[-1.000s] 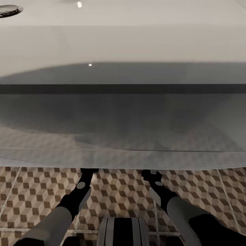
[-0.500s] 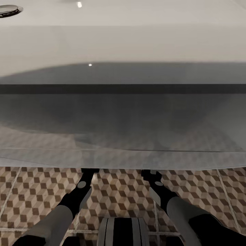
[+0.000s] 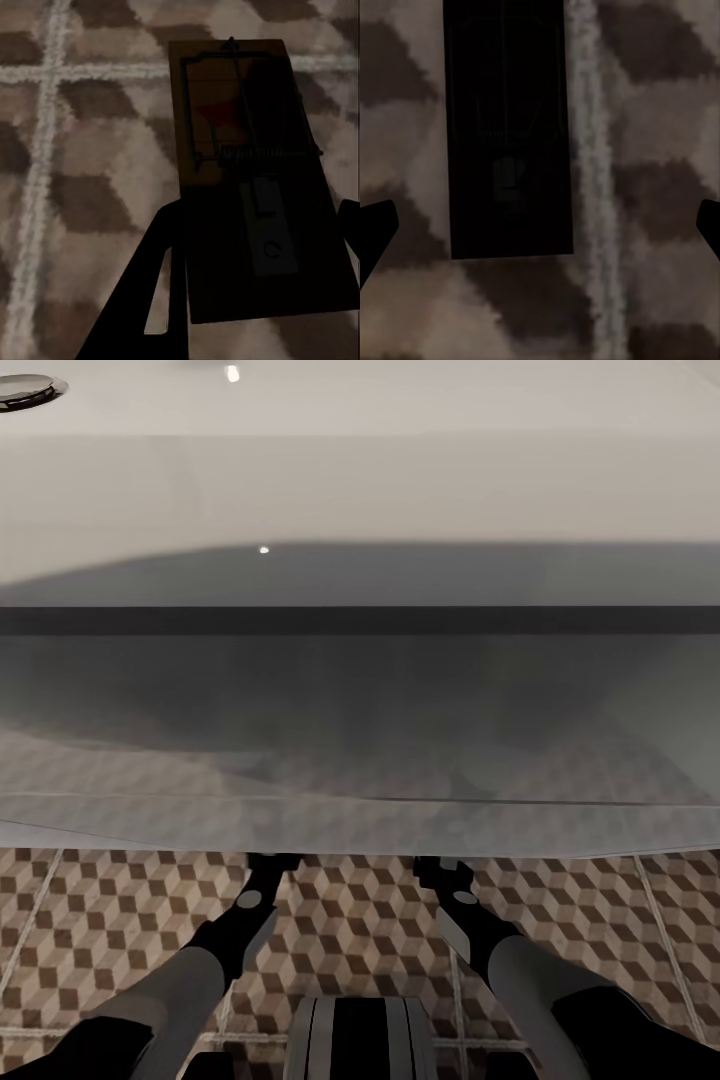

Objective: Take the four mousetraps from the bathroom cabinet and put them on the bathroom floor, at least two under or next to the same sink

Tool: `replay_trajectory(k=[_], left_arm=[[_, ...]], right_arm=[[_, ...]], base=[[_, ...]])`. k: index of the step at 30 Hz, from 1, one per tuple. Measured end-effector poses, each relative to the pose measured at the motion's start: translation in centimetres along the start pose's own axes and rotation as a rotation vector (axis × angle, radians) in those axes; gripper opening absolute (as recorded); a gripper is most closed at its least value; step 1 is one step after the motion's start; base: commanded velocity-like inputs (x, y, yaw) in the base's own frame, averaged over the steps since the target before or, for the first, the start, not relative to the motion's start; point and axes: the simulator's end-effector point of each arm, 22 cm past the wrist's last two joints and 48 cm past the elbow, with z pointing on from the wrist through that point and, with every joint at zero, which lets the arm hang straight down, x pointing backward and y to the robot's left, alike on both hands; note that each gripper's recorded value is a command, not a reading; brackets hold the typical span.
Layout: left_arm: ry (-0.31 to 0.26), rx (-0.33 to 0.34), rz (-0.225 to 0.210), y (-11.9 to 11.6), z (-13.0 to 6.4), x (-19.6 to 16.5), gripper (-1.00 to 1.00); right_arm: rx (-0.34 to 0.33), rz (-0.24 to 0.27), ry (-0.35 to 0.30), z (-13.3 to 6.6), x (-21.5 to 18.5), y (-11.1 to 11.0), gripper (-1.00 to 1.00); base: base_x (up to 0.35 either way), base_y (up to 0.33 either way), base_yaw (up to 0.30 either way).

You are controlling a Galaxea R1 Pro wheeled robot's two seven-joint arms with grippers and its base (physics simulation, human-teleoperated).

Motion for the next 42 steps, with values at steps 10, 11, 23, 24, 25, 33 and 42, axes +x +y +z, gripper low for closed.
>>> replay_trajectory(k=[10,11,23,24,25,33,42], left_arm=[[-0.077,0.013,0.000,-0.7,-0.2,-1.4,-1.00],[-0.094,0.017,0.002,-0.9,-0.3,-1.8,-1.00],[-0.129,0.049,0.036,-2.2,-0.7,-2.0,-1.00],[-0.129,0.051,0.036,-2.3,-0.7,-2.0,-1.00],[-0.130,0.051,0.035,-2.4,-0.8,-1.9,-1.00],[-0.170,0.059,0.022,-2.8,-1.3,-2.1,-1.00],[-0.191,0.064,0.013,-3.2,-1.4,-2.4,-1.00]], right_arm=[[0.001,0.000,0.000,0.0,0.0,-0.1,1.00],[0.001,0.000,0.000,0.0,0.0,-0.1,1.00],[0.001,0.000,-0.005,0.0,-0.1,-0.1,1.00],[0.002,0.001,-0.006,0.0,-0.1,-0.1,1.00],[0.001,0.001,-0.006,0.0,-0.2,-0.1,1.00],[0.002,0.001,-0.009,0.0,-0.2,-0.2,1.00],[0.004,0.001,-0.010,0.1,-0.3,-0.3,1.00]], base=[[0.000,0.000,0.000],[0.000,0.000,0.000],[0.000,0.000,0.000],[0.000,0.000,0.000],[0.000,0.000,0.000],[0.000,0.000,0.000],[0.000,0.000,0.000]])
